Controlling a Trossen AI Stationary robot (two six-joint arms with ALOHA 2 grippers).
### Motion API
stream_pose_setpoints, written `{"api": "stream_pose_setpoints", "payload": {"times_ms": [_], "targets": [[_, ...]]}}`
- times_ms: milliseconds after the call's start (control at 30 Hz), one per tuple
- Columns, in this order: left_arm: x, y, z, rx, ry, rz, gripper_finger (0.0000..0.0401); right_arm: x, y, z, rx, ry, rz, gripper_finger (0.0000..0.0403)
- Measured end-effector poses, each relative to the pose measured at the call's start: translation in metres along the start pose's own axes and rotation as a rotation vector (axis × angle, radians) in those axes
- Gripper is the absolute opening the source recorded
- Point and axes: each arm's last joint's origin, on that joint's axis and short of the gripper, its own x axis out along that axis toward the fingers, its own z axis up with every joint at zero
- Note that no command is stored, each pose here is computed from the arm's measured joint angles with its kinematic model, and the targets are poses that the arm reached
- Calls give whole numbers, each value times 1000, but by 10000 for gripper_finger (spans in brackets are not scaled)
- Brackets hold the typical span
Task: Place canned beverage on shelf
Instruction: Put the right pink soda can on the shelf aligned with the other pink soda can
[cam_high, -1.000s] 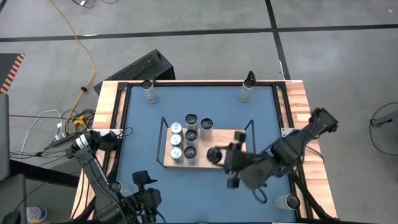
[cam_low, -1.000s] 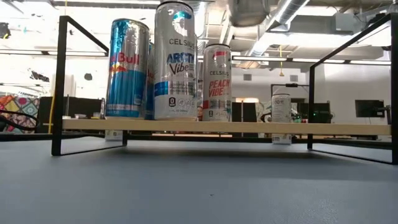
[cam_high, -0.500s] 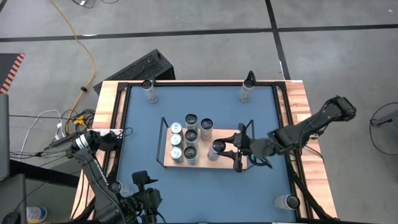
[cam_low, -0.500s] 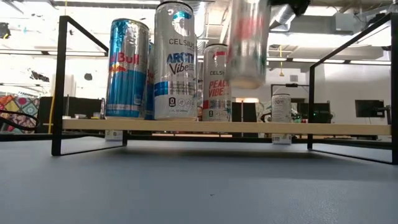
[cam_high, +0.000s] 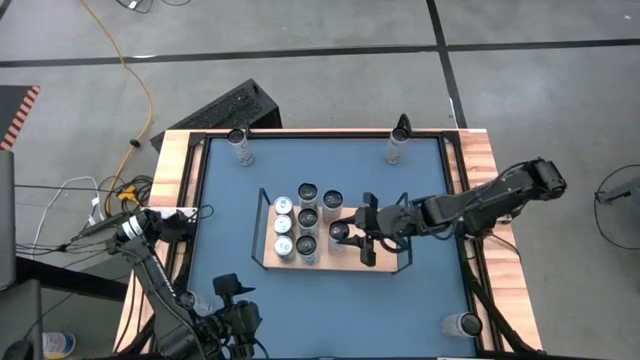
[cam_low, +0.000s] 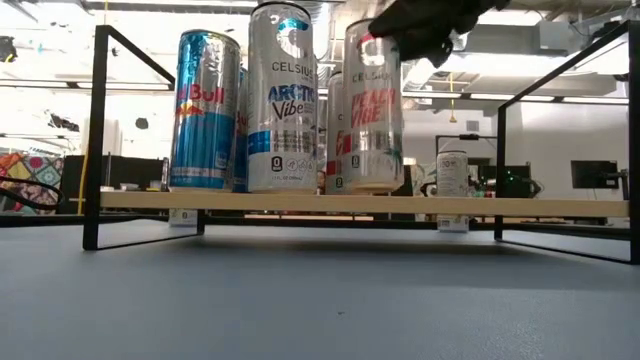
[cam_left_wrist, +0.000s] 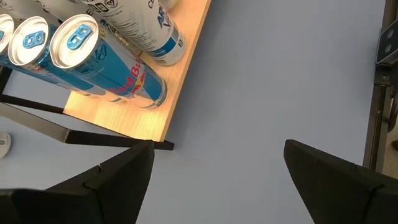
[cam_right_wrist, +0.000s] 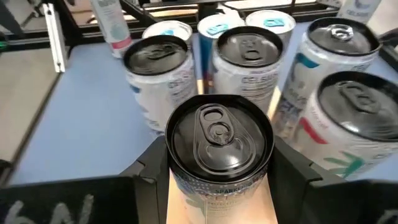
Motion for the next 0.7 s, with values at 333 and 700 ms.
{"api": "stream_pose_setpoints", "payload": {"times_ms": [333, 700], "targets": [[1, 1, 1, 1, -7, 9, 346, 2, -6, 2, -37, -19, -5, 186], [2, 1, 2, -3, -14, 15, 346, 19, -16, -1, -35, -11, -9, 192]]}}
